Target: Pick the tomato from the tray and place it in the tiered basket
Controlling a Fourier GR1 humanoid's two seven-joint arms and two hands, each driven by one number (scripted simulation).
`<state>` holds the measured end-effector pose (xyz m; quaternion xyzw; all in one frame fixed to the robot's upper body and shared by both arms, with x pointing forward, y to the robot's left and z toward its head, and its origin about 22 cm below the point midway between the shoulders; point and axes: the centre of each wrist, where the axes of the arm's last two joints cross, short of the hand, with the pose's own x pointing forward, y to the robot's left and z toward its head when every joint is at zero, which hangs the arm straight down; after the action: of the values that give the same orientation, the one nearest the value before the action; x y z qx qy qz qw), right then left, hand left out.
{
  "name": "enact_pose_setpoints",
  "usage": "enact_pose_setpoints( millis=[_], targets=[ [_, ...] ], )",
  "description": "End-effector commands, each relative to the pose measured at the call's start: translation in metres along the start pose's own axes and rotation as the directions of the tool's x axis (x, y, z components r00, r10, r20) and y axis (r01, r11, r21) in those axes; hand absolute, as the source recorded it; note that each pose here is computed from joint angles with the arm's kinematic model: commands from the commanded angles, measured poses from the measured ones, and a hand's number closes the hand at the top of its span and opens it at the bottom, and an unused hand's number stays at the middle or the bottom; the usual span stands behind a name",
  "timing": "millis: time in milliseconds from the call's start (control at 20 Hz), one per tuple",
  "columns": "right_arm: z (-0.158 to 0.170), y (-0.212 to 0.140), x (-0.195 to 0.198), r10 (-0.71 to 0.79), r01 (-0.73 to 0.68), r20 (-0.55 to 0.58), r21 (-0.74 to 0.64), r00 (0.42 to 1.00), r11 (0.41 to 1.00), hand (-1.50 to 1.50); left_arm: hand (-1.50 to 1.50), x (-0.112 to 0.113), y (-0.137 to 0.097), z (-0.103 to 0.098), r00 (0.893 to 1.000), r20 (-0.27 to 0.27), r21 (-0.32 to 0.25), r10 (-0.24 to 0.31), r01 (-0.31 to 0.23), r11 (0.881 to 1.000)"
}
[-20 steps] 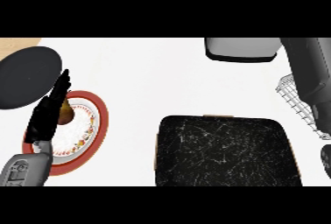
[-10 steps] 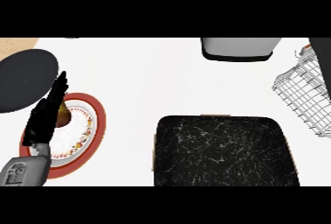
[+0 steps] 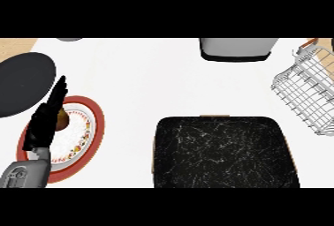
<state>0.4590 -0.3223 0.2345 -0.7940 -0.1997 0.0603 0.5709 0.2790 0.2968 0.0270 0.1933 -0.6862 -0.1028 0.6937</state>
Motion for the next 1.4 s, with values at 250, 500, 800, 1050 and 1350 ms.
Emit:
enact_pose_setpoints(
  millis=[250,500,800,1050,1350],
  targets=[
    [-0.007,0.014,-0.028,-0.091,0.093,-0.016,0.151,0.996,0.984,1.5,0.0,0.006,0.01,0.002,1.0,-0.013,0.015,-0.014,0.015,1.0],
    [-0.016,0.035,-0.043,-0.271,0.33,-0.241,0.256,0.932,0.909,1.5,0.0,0.0,0.002,0.001,1.0,0.002,0.013,0.009,-0.009,1.0],
    [0.003,0.077,-0.069,-0.306,0.351,-0.212,0.226,0.928,0.909,-1.5,0.0,-0.001,0.004,0.012,1.0,0.011,0.005,-0.011,0.011,1.0],
    [-0.002,0.045,-0.072,-0.452,0.474,-0.195,0.085,0.87,0.876,-1.5,0.0,0.007,0.004,0.003,1.0,-0.005,-0.006,0.0,0.0,1.0],
    [0.006,0.013,-0.081,-0.532,0.528,-0.202,-0.078,0.822,0.846,-1.5,0.0,0.008,0.013,0.011,1.0,-0.014,-0.001,0.009,-0.009,1.0]
  ],
)
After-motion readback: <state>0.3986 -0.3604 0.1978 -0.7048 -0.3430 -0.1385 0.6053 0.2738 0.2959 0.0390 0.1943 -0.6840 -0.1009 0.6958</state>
